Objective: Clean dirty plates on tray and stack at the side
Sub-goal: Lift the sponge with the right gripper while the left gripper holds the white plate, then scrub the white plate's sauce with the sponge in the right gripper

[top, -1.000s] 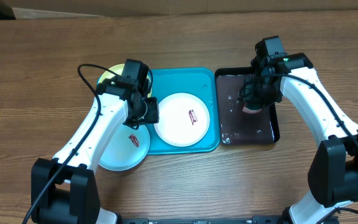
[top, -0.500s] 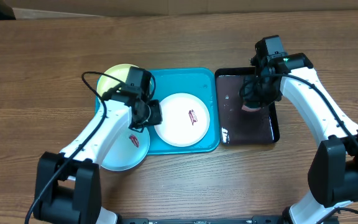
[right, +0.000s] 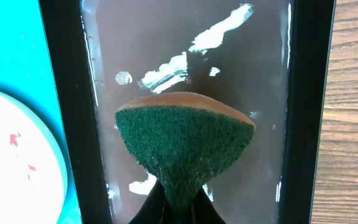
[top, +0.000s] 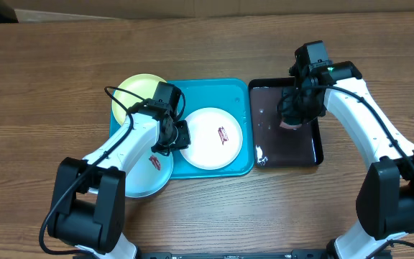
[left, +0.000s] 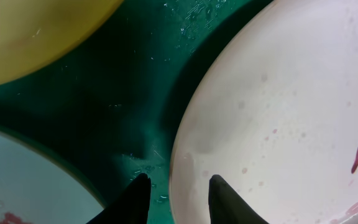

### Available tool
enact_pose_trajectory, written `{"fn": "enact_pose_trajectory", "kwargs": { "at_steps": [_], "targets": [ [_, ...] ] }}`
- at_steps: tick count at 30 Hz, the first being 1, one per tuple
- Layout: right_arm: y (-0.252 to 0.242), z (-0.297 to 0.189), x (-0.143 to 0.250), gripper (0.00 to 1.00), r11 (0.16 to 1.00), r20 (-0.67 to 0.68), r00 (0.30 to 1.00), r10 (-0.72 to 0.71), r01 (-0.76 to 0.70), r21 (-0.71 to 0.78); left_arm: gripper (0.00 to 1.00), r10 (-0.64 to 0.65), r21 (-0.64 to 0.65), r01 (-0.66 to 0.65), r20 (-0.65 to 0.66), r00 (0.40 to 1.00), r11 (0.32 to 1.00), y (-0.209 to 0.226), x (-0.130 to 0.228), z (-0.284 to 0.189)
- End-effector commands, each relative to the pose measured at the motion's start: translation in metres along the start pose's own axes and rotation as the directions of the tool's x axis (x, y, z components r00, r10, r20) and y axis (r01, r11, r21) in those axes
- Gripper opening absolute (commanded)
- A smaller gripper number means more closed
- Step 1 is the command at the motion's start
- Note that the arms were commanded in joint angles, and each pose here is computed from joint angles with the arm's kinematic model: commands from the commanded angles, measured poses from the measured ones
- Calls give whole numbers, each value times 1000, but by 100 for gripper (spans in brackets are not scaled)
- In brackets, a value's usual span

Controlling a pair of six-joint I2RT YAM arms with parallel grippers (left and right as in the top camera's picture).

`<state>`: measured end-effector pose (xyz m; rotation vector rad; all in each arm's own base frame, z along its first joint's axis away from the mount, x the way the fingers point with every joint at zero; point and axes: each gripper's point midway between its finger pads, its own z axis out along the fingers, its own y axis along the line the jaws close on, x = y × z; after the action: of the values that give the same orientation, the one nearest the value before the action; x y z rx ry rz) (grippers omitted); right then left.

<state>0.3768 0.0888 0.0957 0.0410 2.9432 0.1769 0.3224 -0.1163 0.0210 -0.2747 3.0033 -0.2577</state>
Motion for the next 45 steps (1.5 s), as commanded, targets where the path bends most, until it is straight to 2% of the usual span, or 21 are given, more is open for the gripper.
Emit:
{"fn": "enact_pose_trajectory", "kwargs": {
  "at_steps": [1,6,12,15,17,23,25,26,31,38,45],
  "targets": [
    [4,-2,-2,4,1000,19,1000,-13,14,-14,30,-18,-33,17,-23,1000,999,7,5,13],
    [4,-2,-5,4,1000,30,999,-22,22,-13,12,-21,-23,21,-5,1000,1000,5,-3,14],
    [4,-5,-6,4,998,33,997,-69,70,-12,12,-20,-9,20,9,1000,1000,-1,-12,6],
    [5,-5,-8,4,997,40,996,-74,75,-13,26,-20,-7,20,12,1000,1000,-1,-14,6],
    [5,-5,-9,4,997,42,996,-74,75,-14,27,-19,-6,20,14,1000,1000,-2,-14,5],
    [6,-5,-11,4,997,50,996,-74,75,-15,17,-19,-5,19,18,1000,1000,-3,-16,4],
    [5,-5,-11,4,997,50,996,-74,75,-15,11,-19,-5,19,16,1000,1000,-2,-15,4],
    [5,-5,-10,4,997,48,996,-74,75,-15,4,-20,-7,20,14,1000,1000,-2,-15,4],
    [5,-3,-3,4,997,21,997,-72,72,-21,4,-20,-7,20,11,1000,1000,-2,-14,4],
    [1,26,14,4,997,-4,998,-64,64,-30,4,-20,-7,20,12,1000,1000,-2,-15,4],
    [4,22,-2,4,997,59,996,-68,70,-32,4,-20,-8,20,11,1000,1000,-2,-14,4]
  ]
}}
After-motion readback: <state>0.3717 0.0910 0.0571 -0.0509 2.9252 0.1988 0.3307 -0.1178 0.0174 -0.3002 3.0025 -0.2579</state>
